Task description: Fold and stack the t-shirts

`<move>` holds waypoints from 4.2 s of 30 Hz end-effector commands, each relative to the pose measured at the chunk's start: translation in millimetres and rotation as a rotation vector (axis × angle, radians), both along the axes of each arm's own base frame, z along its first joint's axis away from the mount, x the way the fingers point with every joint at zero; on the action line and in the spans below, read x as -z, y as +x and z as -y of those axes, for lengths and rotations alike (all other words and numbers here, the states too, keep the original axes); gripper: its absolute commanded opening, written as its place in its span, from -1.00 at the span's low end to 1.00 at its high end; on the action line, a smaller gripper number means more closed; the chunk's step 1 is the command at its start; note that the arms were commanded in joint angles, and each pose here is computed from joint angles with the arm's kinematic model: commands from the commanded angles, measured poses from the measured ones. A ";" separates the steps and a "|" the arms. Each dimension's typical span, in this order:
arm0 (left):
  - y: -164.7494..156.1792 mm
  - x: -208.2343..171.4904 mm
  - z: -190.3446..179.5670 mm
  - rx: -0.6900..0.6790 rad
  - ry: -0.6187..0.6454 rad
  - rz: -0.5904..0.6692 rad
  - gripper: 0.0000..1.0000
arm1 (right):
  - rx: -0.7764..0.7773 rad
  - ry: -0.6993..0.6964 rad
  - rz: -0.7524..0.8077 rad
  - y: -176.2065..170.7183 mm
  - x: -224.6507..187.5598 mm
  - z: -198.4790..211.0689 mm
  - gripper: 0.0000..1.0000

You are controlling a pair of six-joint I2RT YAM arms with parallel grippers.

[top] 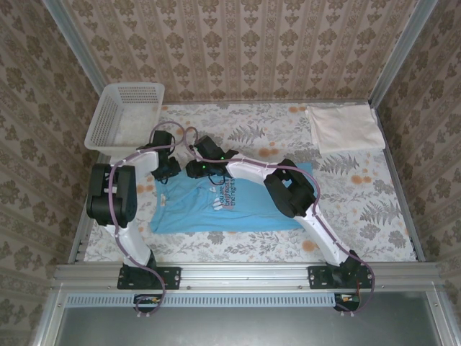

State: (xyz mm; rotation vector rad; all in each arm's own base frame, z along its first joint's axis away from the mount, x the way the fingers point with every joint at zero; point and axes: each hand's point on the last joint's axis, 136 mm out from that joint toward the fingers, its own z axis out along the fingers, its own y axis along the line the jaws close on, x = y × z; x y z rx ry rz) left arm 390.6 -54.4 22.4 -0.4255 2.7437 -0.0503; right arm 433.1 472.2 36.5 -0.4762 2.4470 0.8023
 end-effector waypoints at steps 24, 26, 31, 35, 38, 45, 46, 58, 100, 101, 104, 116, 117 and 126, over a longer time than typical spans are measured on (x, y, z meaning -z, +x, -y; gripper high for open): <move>0.6 4.8 -4.3 -0.024 0.005 -0.028 -0.55 | -0.031 -0.113 0.041 -3.1 0.4 0.3 -0.45; 0.9 4.4 -3.8 -0.024 0.003 -0.027 -0.56 | -0.025 -0.123 0.043 -2.4 2.2 1.1 -0.30; 0.9 5.0 -3.8 -0.023 0.001 -0.028 -0.55 | -0.033 -0.152 0.044 -3.1 7.0 -0.8 -0.20; 0.8 5.8 -3.5 -0.022 0.001 -0.030 -0.55 | -0.047 -0.171 0.034 -5.2 12.6 -4.0 -0.23; 0.9 5.6 -3.5 -0.022 0.002 -0.031 -0.55 | -0.053 -0.177 0.026 -5.4 15.4 -4.6 -0.35; 1.4 6.5 -3.9 -0.024 0.005 -0.034 -0.56 | -0.061 -0.184 0.031 -7.4 12.7 -4.4 -0.60; 1.6 6.6 -4.4 -0.025 0.005 -0.034 -0.55 | -0.061 -0.184 0.035 -7.2 11.1 -4.3 -0.63; -0.7 9.0 -10.7 -0.044 0.038 -0.051 -0.54 | -0.069 -0.143 0.101 -11.6 -22.4 -3.2 -0.84; 1.3 14.7 -5.8 -0.030 0.018 -0.071 -0.55 | -0.254 -0.139 -0.101 -133.0 -0.4 70.6 -0.70; 1.4 15.4 -5.4 -0.027 0.017 -0.072 -0.54 | -0.237 -0.133 -0.102 -135.5 -1.3 76.0 -0.55; 3.1 15.3 -4.3 -0.023 0.013 -0.073 -0.53 | -0.177 -0.070 -0.088 -138.2 -14.2 89.4 -0.31; 8.7 -28.7 14.5 0.042 -0.008 0.049 -0.39 | 0.383 0.126 -0.154 -104.6 -47.2 247.1 0.04; 9.1 -39.8 20.7 0.062 -0.016 0.077 -0.34 | 0.467 0.117 -0.145 -101.6 -48.7 271.7 0.06; -13.9 -97.9 50.9 0.104 0.021 0.200 -0.03 | 0.822 -0.128 -0.157 -92.9 -46.0 399.1 0.11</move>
